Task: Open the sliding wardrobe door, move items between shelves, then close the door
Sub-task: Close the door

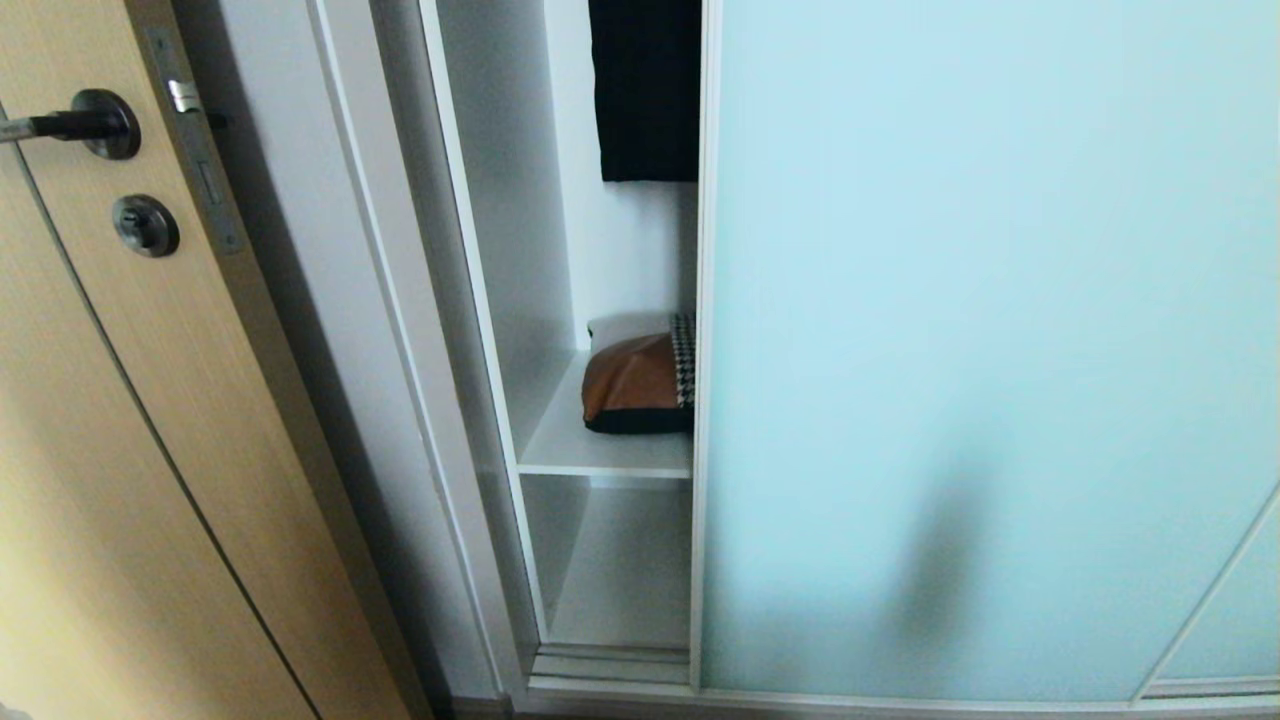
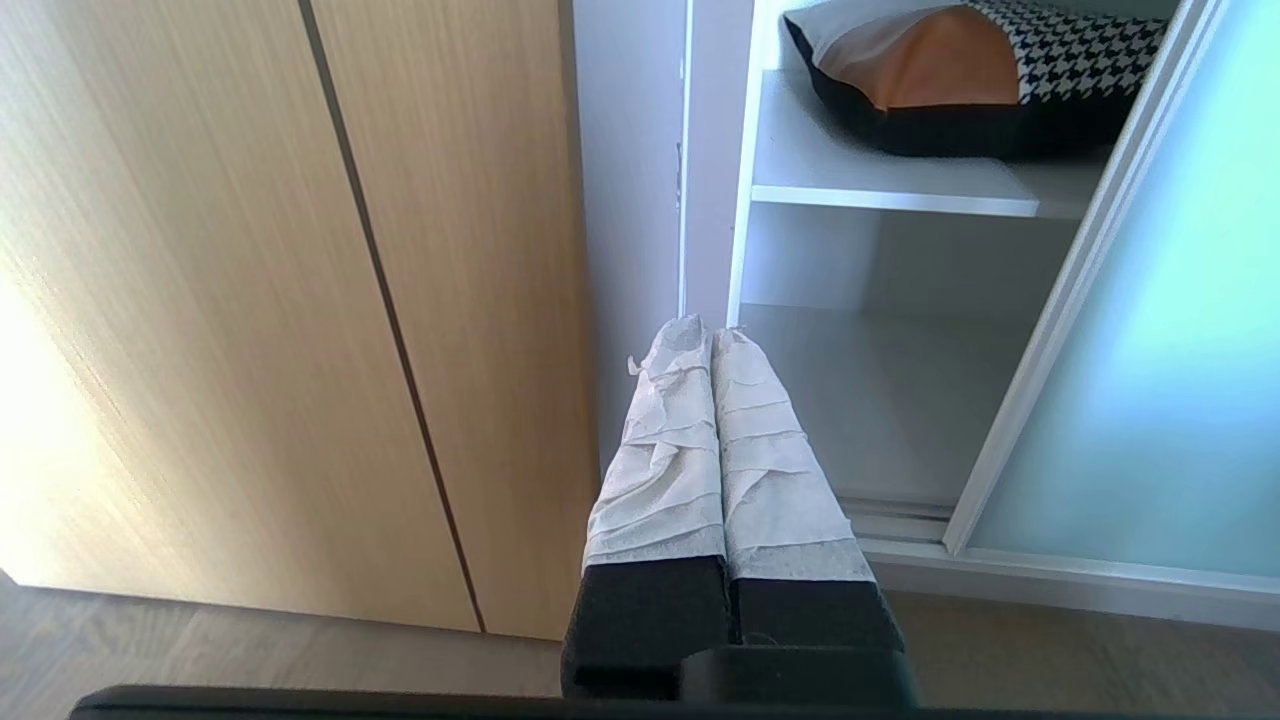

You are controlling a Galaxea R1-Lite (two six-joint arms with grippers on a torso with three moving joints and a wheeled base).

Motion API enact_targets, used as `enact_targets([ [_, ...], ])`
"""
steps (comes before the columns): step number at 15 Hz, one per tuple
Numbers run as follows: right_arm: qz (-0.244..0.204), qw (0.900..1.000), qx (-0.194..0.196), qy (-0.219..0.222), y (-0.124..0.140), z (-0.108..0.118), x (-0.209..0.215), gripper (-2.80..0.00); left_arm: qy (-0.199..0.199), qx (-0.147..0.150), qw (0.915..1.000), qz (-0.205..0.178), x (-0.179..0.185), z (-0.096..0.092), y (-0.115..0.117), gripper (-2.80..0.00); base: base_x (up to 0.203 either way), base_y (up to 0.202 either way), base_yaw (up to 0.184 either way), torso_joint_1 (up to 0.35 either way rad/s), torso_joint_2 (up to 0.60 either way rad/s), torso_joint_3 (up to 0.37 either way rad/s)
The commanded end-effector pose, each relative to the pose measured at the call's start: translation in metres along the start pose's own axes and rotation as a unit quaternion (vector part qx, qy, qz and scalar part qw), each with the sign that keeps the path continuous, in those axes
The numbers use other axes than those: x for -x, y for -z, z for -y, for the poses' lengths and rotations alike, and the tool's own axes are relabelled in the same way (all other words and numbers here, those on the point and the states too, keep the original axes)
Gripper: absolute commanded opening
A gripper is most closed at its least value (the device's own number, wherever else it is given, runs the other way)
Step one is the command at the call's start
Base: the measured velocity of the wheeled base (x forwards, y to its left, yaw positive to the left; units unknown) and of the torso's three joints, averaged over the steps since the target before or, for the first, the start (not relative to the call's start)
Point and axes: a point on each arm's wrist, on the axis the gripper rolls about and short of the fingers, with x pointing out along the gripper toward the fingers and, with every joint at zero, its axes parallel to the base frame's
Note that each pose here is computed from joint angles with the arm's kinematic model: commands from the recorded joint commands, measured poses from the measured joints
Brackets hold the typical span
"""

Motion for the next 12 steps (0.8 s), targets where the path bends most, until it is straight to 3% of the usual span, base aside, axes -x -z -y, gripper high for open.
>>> enact_targets([
  [1,-0.006,1.000,-0.011,0.001,0.0017,-0.0001,-0.0003,-2.80,-0.001,0.000,1.0000,-0.001,-0.0001,0.0000,0.0004,-2.80,0.000,0.000,0.000,0.000,0.00,0.000],
  [12,-0.005,1.000,-0.023,0.002,0.0017,0.0000,-0.0003,-2.80,-0.001,0.000,1.0000,-0.001,-0.0001,0.0000,0.0004,-2.80,0.000,0.000,0.000,0.000,0.00,0.000],
])
